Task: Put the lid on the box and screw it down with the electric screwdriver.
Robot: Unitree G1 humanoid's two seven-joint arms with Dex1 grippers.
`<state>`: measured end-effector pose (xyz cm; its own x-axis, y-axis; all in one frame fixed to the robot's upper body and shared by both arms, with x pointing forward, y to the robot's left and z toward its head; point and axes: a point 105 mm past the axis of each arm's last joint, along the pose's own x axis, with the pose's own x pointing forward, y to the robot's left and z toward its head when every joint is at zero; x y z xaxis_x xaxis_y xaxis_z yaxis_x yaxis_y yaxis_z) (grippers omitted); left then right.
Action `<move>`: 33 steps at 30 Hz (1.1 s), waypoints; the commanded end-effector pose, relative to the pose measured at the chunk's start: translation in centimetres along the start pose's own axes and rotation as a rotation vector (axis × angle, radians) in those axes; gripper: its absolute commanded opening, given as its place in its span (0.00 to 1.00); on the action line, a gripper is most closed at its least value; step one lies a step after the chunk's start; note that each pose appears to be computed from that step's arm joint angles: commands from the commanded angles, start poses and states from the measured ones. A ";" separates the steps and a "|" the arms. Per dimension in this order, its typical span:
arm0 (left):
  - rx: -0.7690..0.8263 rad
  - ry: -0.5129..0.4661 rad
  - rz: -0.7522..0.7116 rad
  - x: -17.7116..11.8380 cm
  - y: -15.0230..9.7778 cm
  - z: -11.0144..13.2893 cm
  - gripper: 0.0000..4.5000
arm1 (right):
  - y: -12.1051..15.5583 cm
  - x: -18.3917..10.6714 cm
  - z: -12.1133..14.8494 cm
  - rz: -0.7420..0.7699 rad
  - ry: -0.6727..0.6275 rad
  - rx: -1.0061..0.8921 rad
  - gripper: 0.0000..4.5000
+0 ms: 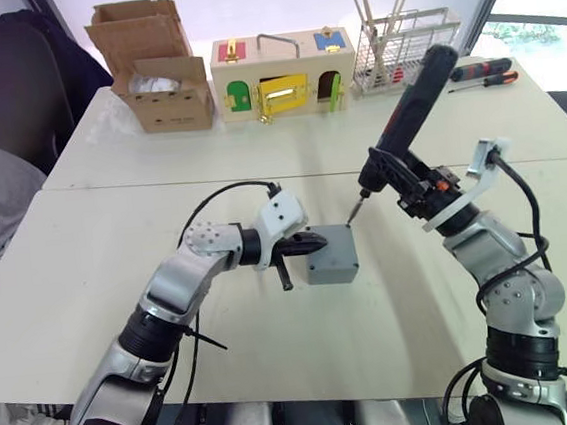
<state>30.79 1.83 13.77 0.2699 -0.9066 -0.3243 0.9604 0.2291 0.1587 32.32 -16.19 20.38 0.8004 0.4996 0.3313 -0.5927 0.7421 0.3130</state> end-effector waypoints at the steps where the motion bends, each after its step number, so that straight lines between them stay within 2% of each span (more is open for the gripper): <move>1: -0.003 0.019 -0.007 0.1 -0.3 -0.4 0.00 | 1.4 0.2 1.6 0.060 -0.052 -0.046 0.44; 16: 0.000 0.022 0.000 0.1 -0.2 -0.5 0.00 | 0.9 0.6 0.1 0.057 0.007 -0.158 0.44; 27: 0.006 0.026 -0.001 0.2 -0.2 -0.6 0.00 | 3.0 0.9 -2.4 0.143 0.093 -0.303 0.44; 33: 0.002 0.030 -0.005 0.3 -0.4 -0.8 0.00 | 3.2 0.2 -4.1 0.135 0.121 -0.323 0.44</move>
<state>30.79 1.86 13.41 0.2763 -0.9012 -0.3339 0.9585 0.2329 0.1646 31.20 -12.46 19.82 0.7214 0.6234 0.3015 -0.6423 0.7651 -0.0453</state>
